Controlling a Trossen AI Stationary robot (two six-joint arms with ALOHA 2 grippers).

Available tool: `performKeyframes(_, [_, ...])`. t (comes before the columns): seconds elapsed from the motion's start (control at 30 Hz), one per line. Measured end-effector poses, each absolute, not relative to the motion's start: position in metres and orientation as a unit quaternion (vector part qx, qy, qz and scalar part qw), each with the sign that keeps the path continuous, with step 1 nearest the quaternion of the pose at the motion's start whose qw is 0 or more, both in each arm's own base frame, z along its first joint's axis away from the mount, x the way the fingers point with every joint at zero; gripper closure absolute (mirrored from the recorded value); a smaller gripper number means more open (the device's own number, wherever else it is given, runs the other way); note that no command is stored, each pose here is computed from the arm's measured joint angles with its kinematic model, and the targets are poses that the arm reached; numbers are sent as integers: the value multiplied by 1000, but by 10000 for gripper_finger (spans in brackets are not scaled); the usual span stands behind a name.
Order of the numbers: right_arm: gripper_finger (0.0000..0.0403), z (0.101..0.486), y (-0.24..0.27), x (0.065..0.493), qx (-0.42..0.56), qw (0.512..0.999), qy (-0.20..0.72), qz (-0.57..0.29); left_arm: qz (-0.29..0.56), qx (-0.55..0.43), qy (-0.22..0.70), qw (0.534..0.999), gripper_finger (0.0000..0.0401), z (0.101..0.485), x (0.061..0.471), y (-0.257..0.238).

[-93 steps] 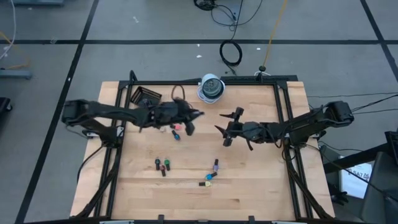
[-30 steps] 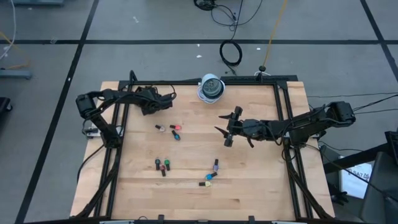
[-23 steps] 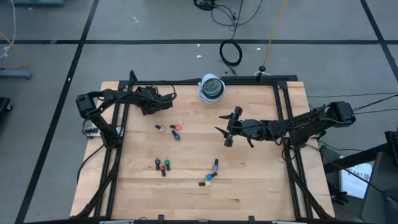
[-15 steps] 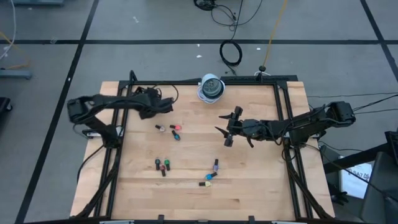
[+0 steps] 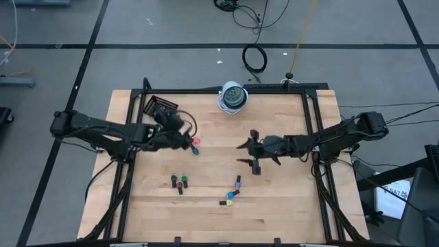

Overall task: Pick & Place Nail Polish
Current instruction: Put the purple nail polish bottle into the black basket

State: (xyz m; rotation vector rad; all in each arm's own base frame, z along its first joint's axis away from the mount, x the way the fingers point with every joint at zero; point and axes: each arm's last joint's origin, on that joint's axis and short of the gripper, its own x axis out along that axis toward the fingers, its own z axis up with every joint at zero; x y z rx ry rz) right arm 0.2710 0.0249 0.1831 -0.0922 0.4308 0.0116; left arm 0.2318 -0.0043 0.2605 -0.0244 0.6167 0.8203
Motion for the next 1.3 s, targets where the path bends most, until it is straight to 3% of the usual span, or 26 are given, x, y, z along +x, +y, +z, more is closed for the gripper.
performKeyframes(0.3, [179,143,66,287,-51,952,267,142,145,-20,207,967,91,260,254,-54])
performKeyframes(0.47, [183,135,79,296,-80,934,292,188,47,-45,133,989,91,246,242,-62])
performKeyframes(0.67, [188,113,84,306,-116,895,379,203,51,-108,92,989,91,233,221,-55])
performKeyframes(1.3, [202,111,72,317,-50,913,378,145,51,-128,81,987,91,225,211,-52])
